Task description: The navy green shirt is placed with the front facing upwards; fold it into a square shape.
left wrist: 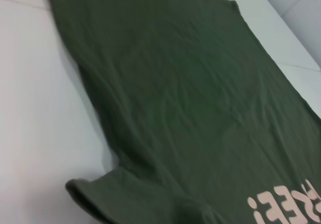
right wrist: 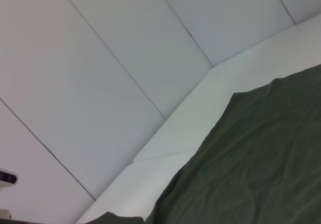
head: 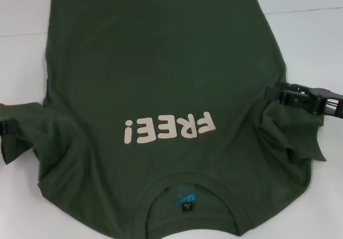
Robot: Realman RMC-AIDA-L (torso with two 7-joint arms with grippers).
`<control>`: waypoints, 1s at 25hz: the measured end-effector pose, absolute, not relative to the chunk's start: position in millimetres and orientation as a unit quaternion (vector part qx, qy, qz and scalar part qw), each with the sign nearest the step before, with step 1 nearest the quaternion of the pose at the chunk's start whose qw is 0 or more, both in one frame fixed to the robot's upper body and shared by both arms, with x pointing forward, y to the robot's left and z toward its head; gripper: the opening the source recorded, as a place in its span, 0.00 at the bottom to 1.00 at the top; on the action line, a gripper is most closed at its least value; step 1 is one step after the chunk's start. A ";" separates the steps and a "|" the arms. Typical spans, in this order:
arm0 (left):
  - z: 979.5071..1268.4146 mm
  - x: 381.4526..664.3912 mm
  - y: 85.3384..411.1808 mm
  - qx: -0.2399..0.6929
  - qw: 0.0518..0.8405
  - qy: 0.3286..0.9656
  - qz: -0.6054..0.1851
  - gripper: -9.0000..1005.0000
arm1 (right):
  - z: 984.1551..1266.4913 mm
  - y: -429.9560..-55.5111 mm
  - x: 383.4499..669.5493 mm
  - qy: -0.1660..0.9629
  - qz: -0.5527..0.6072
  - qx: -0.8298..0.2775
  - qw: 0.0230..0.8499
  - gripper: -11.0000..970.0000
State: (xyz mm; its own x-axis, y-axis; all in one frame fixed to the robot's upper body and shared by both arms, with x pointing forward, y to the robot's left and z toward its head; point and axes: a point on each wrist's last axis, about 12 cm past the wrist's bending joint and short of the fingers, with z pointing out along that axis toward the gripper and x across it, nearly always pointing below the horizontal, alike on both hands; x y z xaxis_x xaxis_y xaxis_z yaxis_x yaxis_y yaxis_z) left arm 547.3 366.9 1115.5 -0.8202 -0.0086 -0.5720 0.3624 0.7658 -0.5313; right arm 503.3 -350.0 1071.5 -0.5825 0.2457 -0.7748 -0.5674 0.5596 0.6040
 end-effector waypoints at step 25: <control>1135.5 555.4 347.8 0.139 0.306 0.866 -0.370 0.03 | 1071.3 -349.0 506.7 0.765 0.453 -0.102 0.446 0.94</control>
